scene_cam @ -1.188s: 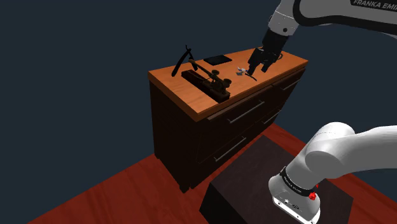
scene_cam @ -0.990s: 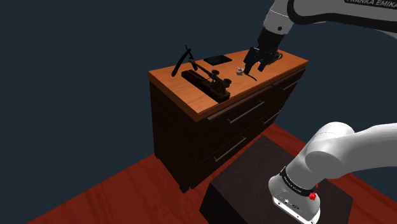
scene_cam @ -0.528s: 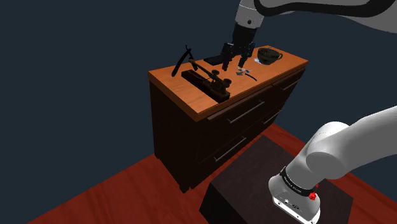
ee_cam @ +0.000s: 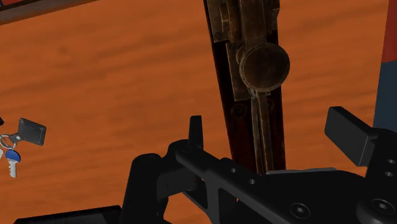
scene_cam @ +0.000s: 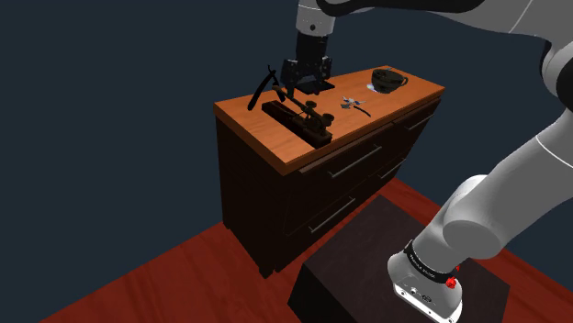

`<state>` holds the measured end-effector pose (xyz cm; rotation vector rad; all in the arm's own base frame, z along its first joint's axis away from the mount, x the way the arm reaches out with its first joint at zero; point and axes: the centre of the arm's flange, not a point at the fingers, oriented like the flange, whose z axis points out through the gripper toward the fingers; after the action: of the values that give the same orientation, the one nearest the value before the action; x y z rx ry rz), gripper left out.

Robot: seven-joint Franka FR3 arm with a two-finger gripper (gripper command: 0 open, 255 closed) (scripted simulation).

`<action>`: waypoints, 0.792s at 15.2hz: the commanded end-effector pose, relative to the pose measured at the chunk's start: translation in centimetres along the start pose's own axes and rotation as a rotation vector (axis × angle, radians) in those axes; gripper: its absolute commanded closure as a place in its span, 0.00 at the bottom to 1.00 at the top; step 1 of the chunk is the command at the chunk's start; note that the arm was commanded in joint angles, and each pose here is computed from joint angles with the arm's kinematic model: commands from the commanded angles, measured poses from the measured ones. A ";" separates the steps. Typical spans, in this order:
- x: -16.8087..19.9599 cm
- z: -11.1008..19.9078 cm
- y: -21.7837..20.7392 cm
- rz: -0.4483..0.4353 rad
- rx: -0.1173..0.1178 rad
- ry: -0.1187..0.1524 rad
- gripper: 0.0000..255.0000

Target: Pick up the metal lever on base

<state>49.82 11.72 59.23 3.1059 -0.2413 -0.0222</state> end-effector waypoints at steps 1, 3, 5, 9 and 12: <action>0.2 0.8 -0.4 0.001 -0.001 -0.002 0.00; 0.3 1.8 -0.4 0.001 -0.001 -0.002 0.00; 0.3 2.9 -0.4 0.001 -0.001 -0.002 0.00; 0.3 3.7 -0.5 0.001 -0.001 -0.002 1.00; 0.3 3.7 -0.4 0.001 -0.001 -0.002 1.00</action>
<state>50.08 12.03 55.59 3.1053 -0.2426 -0.0250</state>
